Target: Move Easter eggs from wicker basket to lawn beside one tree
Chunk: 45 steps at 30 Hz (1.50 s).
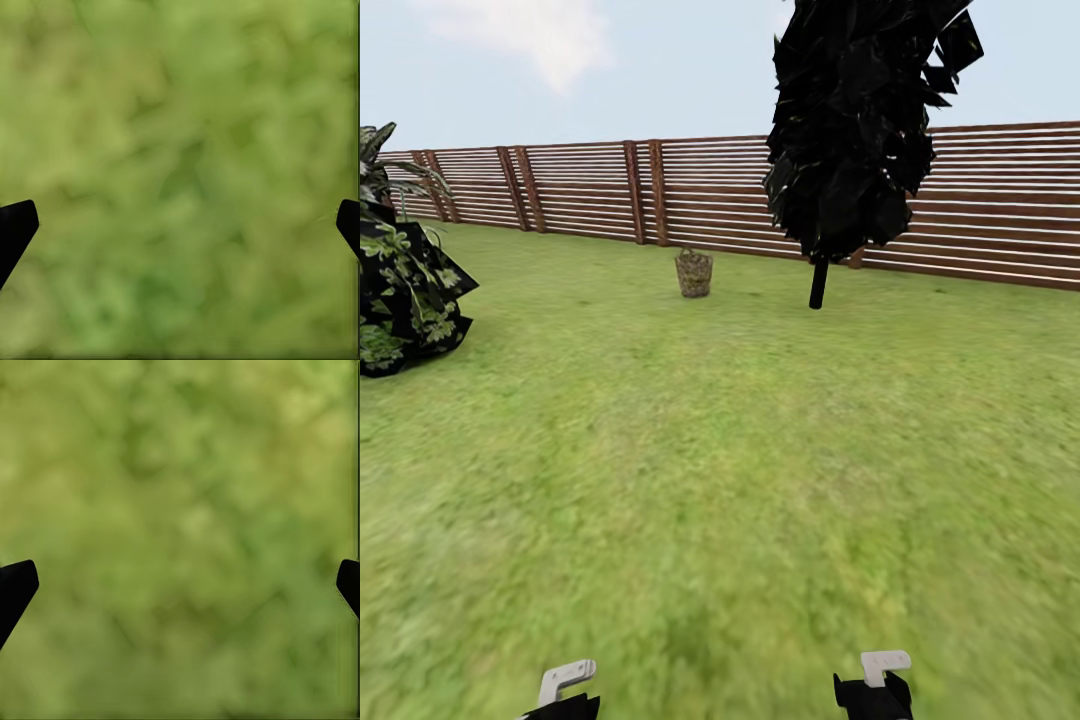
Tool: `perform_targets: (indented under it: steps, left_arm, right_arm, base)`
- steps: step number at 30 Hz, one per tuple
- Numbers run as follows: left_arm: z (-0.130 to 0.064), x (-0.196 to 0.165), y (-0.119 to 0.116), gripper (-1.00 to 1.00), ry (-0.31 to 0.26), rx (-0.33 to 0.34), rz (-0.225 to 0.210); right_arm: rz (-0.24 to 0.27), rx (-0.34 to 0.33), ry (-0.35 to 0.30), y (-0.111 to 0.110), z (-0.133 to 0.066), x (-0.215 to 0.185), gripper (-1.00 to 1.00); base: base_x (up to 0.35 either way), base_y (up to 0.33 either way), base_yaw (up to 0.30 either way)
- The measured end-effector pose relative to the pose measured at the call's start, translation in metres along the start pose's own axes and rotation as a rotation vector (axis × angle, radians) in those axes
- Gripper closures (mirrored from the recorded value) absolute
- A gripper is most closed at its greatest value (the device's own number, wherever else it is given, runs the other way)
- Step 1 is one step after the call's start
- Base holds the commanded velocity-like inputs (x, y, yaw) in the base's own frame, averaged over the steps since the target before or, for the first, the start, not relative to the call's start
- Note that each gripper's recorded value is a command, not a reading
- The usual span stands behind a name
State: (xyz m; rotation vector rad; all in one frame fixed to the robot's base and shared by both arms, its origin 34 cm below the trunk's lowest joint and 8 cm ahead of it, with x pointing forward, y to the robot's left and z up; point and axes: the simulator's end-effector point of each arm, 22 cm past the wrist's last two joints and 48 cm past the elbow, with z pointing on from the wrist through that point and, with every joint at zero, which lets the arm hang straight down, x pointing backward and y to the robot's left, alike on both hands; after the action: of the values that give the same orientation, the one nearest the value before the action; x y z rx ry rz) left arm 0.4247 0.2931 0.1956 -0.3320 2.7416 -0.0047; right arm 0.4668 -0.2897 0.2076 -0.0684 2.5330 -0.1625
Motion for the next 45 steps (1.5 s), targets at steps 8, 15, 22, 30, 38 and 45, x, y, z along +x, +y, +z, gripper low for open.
perform_targets:
  steps: [8, 15, 22, 30, 38, 45]
  left_arm:
    - [-0.015, -0.01, -0.002, -1.0, 0.001, 0.001, 0.002]
    - [-0.026, -0.015, -0.002, -1.0, 0.011, -0.002, 0.0]
    - [-0.037, -0.02, -0.003, -1.0, 0.022, -0.005, 0.0]
    - [-0.05, -0.024, -0.002, -1.0, 0.035, -0.009, 0.001]
    - [-0.063, -0.03, -0.002, -1.0, 0.045, -0.013, 0.002]
    - [-0.076, -0.038, -0.002, -1.0, 0.045, -0.014, 0.003]
  right_arm:
    - [0.0, 0.0, 0.002, -0.002, -0.012, -0.013, -1.0]
    - [-0.001, -0.002, 0.015, -0.003, -0.021, -0.019, -1.0]
    - [-0.002, -0.004, 0.027, -0.003, -0.031, -0.026, -1.0]
    - [-0.003, -0.006, 0.04, -0.005, -0.041, -0.032, -1.0]
    - [-0.004, -0.005, 0.049, -0.008, -0.052, -0.041, -1.0]
    - [-0.003, -0.005, 0.049, -0.01, -0.063, -0.052, -1.0]
  base:
    - [0.0, 0.0, 0.0]
    - [0.0, 0.0, 0.0]
    - [0.0, 0.0, 0.0]
    - [0.0, 0.0, 0.0]
    - [0.006, 0.0, 0.0]
    - [0.248, 0.0, 0.0]
